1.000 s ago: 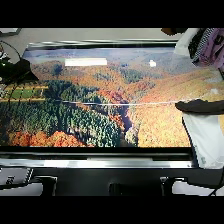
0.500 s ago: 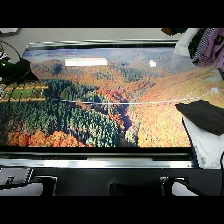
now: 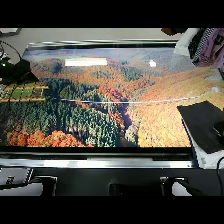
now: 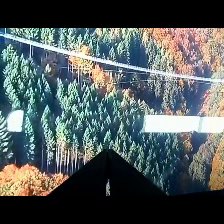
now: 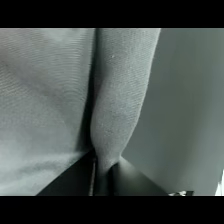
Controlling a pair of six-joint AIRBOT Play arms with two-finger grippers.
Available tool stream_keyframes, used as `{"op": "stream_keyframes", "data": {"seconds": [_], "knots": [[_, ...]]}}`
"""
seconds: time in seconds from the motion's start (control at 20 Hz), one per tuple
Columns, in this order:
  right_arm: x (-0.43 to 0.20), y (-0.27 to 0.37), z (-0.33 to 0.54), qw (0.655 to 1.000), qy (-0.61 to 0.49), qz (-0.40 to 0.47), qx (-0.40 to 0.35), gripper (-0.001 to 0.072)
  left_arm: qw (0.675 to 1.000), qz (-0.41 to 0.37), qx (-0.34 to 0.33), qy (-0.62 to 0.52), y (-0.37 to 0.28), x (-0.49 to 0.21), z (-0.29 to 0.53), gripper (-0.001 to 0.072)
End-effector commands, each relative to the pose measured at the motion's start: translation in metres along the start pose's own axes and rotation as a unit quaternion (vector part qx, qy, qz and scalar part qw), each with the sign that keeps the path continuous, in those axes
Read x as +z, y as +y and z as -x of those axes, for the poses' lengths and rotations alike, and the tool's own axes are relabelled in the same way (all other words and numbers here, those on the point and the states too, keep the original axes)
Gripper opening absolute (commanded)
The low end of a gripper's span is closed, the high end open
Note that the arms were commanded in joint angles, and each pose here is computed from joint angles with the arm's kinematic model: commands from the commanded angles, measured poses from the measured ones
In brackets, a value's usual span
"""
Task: Fold the clothes and pants, and hang the long-sleeved shirts on hangers.
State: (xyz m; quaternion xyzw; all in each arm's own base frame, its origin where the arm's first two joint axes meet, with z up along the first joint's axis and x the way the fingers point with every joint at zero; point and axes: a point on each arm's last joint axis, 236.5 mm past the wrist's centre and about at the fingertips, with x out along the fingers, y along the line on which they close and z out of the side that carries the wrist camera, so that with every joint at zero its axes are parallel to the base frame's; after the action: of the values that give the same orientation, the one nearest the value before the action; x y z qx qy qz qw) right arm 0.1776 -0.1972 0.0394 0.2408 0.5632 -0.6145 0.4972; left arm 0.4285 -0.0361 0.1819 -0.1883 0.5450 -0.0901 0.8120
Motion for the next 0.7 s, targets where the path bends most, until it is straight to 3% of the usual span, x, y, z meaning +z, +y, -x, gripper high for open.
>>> {"op": "stream_keyframes", "data": {"seconds": [0.0,0.5,0.55,0.65], "knots": [[-0.008,-0.014,-0.016,0.999,0.0,0.0,-0.037,0.0034,1.0,0.0,0.001,0.002,0.001,-0.001,0.0,0.0015],[-0.016,-0.024,-0.033,0.998,-0.002,0.006,-0.069,0.0037,1.0,0.0,0.001,0.002,0.001,-0.001,0.0,0.0015],[-0.014,-0.025,-0.033,0.997,-0.006,0.006,-0.071,0.0075,1.0,0.0,0.0,0.002,0.0,-0.001,0.0,0.0015],[-0.006,-0.031,-0.032,0.996,-0.024,0.004,-0.084,0.0302,1.0,0.0,0.001,0.002,0.001,-0.001,0.0,0.0015]]}}
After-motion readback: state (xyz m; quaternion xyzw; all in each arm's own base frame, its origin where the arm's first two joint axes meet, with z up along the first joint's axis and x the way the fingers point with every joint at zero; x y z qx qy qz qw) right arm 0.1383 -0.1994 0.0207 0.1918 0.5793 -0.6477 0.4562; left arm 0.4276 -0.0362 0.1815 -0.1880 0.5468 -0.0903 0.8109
